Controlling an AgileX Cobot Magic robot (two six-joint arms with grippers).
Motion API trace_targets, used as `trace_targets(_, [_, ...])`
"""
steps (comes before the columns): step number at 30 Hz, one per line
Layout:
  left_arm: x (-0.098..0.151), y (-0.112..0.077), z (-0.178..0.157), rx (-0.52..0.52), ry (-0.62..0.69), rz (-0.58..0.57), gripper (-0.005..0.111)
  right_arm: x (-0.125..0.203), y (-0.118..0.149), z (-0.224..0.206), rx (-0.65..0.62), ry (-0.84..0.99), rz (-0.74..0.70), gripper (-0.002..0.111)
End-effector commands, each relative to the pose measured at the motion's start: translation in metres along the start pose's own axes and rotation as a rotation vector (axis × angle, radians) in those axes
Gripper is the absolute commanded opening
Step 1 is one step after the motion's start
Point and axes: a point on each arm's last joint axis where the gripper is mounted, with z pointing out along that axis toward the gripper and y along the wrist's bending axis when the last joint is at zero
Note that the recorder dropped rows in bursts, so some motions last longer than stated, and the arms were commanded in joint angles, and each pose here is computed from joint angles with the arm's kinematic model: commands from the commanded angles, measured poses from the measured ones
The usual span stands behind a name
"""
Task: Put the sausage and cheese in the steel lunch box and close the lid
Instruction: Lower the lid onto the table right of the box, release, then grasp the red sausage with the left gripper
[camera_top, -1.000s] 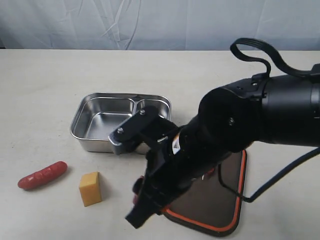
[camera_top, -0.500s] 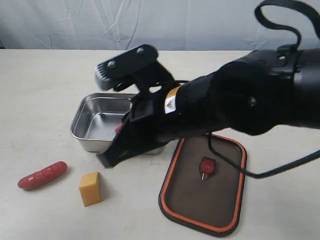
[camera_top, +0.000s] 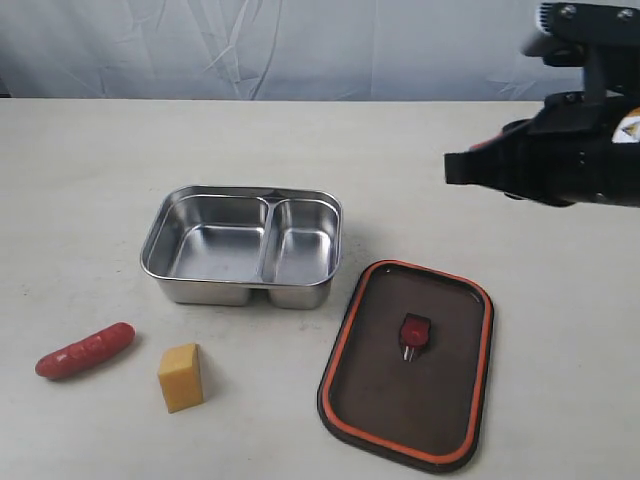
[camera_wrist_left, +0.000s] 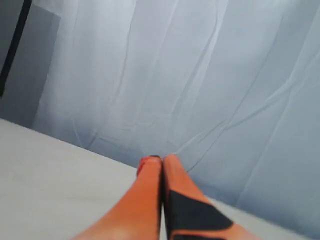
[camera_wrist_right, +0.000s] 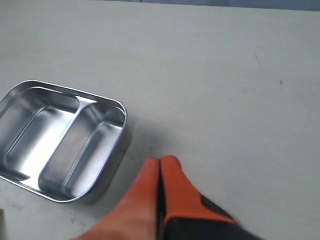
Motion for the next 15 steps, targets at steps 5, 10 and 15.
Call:
trace_targets(5, [-0.033, -0.031, 0.007, 0.061, 0.215, 0.103, 0.0, 0.037, -0.006, -0.031, 0.0, -0.003, 0.063, -0.001])
trace_targets(10, [-0.059, -0.058, 0.053, 0.102, 0.605, 0.473, 0.0, 0.043, -0.006, -0.038, -0.007, 0.005, 0.066, -0.001])
trace_targets(15, [-0.045, -0.062, 0.123, 0.231, 0.997, 0.75, 0.0, 0.045, -0.005, -0.041, -0.015, 0.024, 0.069, -0.001])
